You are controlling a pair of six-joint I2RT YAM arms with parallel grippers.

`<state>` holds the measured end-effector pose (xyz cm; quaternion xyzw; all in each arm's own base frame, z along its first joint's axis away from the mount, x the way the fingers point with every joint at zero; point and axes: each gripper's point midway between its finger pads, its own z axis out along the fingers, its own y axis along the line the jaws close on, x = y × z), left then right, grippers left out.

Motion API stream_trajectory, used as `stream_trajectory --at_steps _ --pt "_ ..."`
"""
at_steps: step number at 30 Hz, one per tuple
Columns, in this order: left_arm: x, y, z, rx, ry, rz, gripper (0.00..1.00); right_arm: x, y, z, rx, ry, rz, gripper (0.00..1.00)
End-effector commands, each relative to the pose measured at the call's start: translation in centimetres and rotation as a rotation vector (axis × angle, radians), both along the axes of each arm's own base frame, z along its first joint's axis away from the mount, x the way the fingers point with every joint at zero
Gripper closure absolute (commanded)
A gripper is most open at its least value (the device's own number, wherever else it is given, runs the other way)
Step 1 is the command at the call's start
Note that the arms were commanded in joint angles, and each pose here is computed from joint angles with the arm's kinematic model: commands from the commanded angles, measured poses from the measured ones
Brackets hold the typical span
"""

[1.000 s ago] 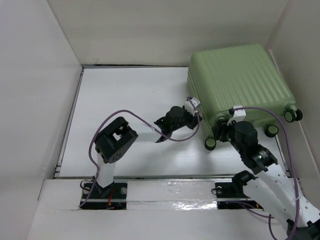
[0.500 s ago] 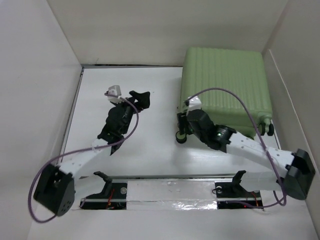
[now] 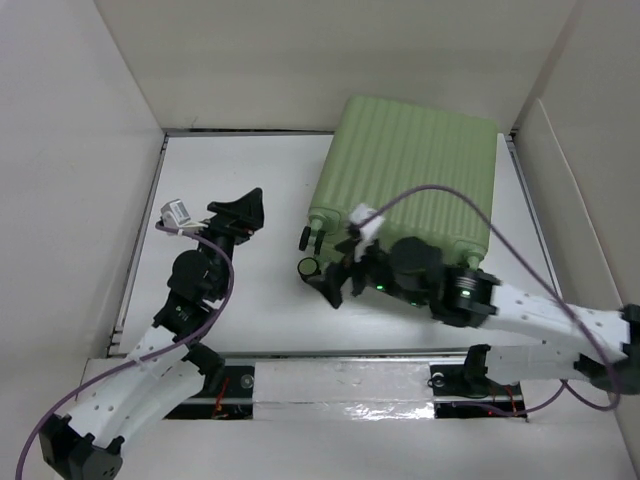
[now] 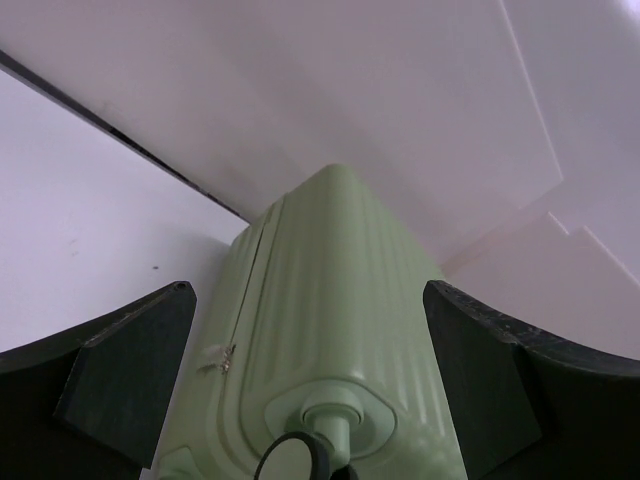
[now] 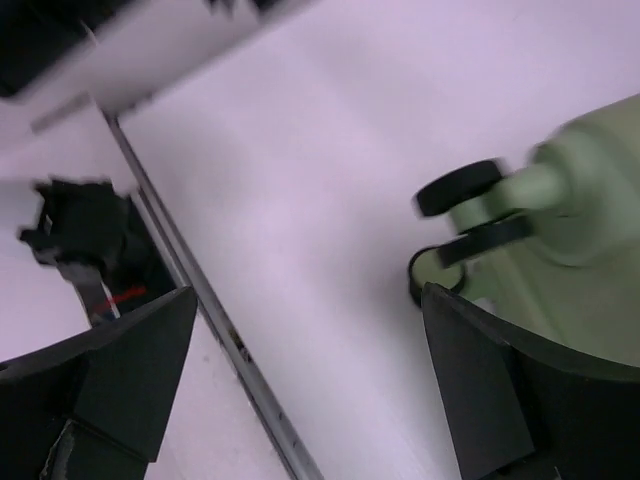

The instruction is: Pack the luggage

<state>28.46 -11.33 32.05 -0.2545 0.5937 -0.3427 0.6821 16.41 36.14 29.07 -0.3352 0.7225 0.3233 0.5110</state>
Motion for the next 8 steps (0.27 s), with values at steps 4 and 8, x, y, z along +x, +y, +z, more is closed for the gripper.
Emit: stream_trajectory --at_steps 4,8 --pt "-1.1 -3.1 0.3 0.034 -0.006 -0.148 0.01 2.8 -13.2 4.5 0.182 -0.123 -0.420 0.00" --pt "-0.8 -4.4 -1.2 0.064 0.040 -0.194 0.01 3.1 -16.1 4.1 0.237 -0.128 -0.468 0.00"
